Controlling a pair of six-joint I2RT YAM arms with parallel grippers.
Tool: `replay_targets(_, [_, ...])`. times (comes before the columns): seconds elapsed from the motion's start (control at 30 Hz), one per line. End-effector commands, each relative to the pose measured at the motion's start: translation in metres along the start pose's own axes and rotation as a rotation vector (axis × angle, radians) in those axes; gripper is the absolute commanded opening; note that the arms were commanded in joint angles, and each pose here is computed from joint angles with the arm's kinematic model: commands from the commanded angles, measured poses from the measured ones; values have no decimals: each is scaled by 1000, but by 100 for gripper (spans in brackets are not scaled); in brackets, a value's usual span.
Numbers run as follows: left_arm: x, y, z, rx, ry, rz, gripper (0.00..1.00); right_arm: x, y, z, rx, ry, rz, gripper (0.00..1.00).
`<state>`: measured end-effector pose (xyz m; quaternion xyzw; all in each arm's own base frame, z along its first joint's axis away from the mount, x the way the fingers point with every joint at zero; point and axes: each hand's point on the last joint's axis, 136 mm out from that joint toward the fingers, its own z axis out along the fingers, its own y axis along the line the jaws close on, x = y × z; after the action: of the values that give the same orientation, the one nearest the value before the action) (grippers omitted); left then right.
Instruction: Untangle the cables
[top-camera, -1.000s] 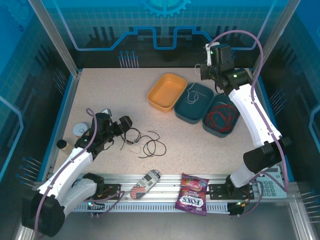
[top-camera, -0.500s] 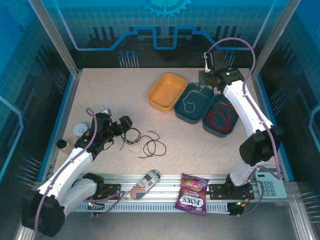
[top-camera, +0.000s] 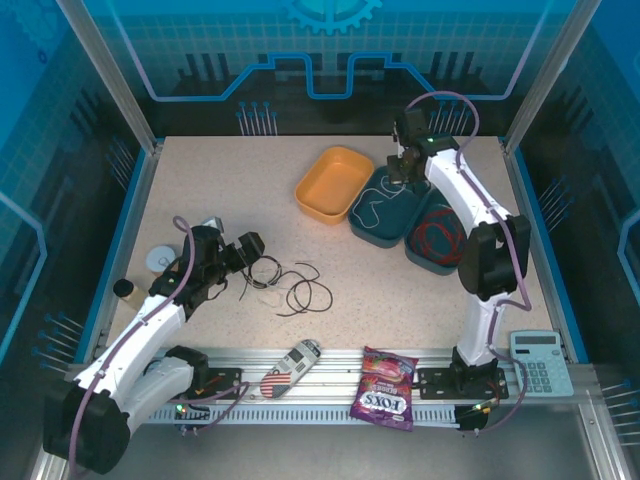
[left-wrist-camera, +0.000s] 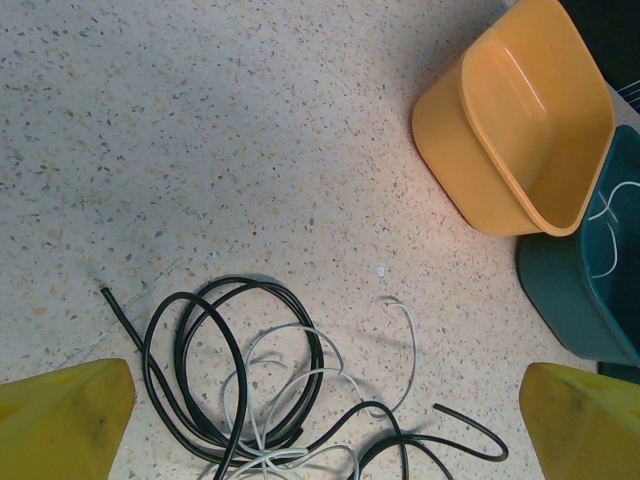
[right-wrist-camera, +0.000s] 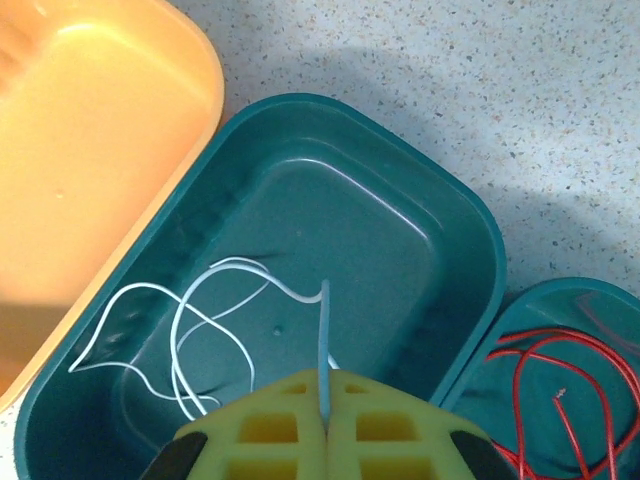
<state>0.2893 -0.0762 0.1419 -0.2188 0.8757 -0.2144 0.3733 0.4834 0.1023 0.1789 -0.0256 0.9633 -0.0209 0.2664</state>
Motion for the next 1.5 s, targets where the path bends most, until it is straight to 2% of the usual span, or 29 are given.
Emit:
replay_targets(0.0, [-2,2,-3,-14,0,22,99,-1,-10,10,21,28,23,6])
replay_targets(0.17, [-1,3,-3,-16,2,26,99,5,-17,27,44,68,33,12])
replay_targets(0.37, [0,4,-3,-22,5,35,99,5,-24,20,56,64,46,36])
replay_targets(0.67, [1,7,0,-28,4,18,99,3,-8,-36,7,-36,17,43])
replay_targets(0.87, [3,14,5,-66,7,-20,99,29,47,-78,-75,-90,-81,49])
replay_targets(1.03, [6,28,11,-122,14,-95,99,66,122,-104,-227,-103,-159,50])
replay_targets(1.3, [15,47,21,-142,52,-217,99,136,243,-123,-407,-67,-324,49])
replay_targets(1.47, [13,65,19,-160,42,-290,99,172,295,-123,-488,-9,-396,48])
